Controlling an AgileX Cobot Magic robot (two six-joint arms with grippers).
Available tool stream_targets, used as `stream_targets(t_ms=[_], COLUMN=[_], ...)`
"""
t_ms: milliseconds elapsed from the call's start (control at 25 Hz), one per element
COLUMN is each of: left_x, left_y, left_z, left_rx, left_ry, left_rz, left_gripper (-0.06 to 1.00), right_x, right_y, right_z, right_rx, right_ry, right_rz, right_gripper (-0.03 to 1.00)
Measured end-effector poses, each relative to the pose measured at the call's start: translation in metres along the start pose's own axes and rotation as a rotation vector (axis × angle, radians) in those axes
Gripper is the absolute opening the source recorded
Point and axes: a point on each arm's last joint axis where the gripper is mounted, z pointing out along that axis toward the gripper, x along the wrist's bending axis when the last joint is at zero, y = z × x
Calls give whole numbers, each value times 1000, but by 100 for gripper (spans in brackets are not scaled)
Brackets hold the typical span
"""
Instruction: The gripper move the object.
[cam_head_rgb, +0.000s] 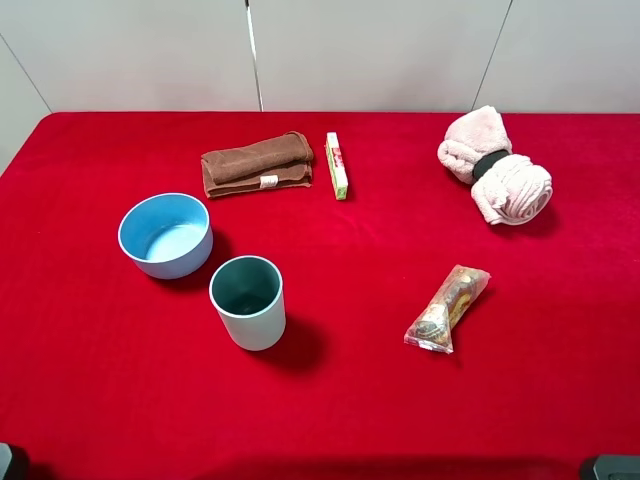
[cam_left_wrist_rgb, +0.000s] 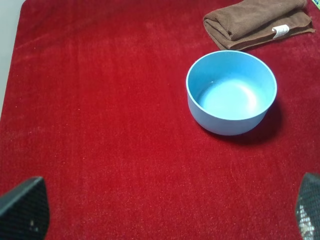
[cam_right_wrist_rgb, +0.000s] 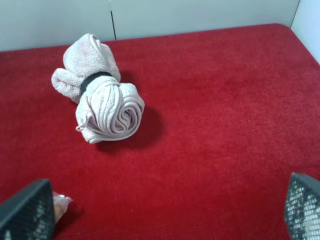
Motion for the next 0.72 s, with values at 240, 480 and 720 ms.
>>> stream_targets(t_ms=[240,480,720], left_x=[0,0,0], left_y=[0,0,0], left_z=[0,0,0], left_rx=[0,0,0], left_ry=[0,0,0], left_rz=[0,0,0], left_gripper=[98,98,98], right_x=[0,1,1], right_y=[0,0,0], right_z=[0,0,0], right_rx=[0,0,0], right_ry=[5,6,7], right_rz=[3,4,4], right_gripper=[69,69,69])
